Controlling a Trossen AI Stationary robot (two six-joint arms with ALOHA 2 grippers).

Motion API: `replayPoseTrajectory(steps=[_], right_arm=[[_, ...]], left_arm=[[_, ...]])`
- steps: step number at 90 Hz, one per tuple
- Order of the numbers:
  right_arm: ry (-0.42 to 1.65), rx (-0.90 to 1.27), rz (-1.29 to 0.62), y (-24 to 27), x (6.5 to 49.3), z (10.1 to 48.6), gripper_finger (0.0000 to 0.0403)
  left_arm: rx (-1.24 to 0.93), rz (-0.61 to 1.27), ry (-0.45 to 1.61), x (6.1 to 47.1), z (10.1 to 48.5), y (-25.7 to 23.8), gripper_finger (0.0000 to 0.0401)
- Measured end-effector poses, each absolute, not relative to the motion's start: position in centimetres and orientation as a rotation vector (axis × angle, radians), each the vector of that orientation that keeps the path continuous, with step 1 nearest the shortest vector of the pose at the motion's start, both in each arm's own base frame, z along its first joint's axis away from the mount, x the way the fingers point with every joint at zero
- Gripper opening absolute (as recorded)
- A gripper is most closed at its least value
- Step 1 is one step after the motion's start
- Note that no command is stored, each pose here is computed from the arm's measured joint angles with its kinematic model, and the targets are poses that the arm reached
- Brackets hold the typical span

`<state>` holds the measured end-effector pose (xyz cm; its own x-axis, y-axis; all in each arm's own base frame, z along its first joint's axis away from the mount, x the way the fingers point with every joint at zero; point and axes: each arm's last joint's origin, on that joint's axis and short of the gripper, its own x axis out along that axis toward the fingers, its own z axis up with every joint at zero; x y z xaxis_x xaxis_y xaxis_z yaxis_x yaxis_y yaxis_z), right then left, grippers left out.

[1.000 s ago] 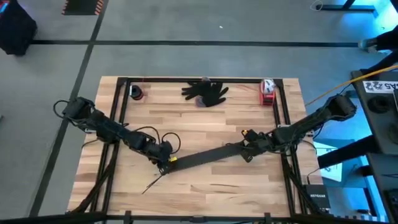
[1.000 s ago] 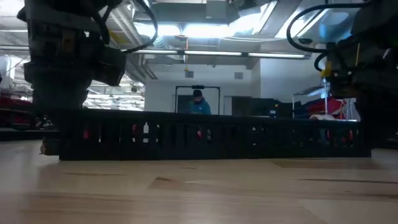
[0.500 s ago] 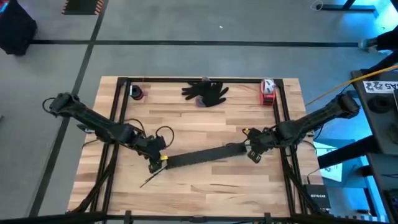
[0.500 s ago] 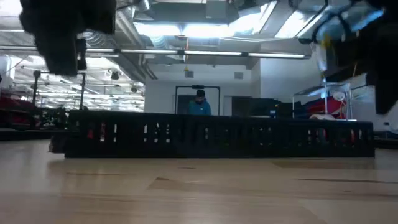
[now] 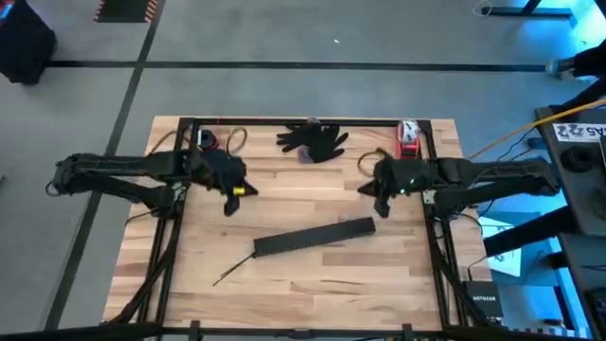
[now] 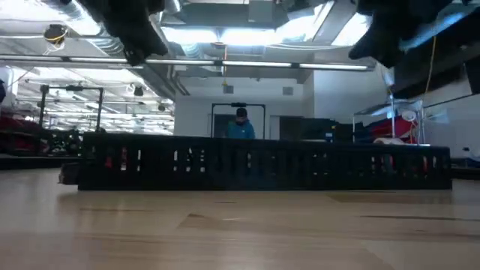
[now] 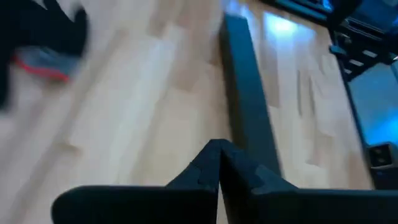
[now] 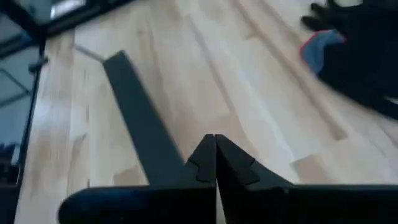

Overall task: Ziptie cables
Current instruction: Return to Home Position

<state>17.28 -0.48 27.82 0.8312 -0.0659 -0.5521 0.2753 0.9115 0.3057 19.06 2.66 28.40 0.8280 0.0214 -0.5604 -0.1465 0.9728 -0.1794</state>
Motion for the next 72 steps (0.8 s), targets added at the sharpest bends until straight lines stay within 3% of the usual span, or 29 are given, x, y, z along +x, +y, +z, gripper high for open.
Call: replayPoseTrajectory(steps=[16, 37, 52, 72], right_arm=[[0.306, 0.451, -0.328, -1.3, 14.1, 28.1, 0.0000], [0.179, 0.453, -0.371, -1.4, 11.6, 29.0, 0.0001], [0.103, 0.332, -0.526, -1.8, 11.4, 29.6, 0.0001], [0.136, 0.231, -0.357, -1.4, 10.9, 28.0, 0.0001]], left_arm=[[-0.099, 0.211, 0.462, 16.2, 29.2, 4.2, 0.0000], [-0.119, 0.309, 0.430, 13.7, 29.9, 4.2, 0.0000], [-0.146, 0.302, 0.410, 13.8, 30.1, 4.1, 0.0000], [-0.159, 0.154, 0.306, 13.8, 29.5, 4.3, 0.0000]])
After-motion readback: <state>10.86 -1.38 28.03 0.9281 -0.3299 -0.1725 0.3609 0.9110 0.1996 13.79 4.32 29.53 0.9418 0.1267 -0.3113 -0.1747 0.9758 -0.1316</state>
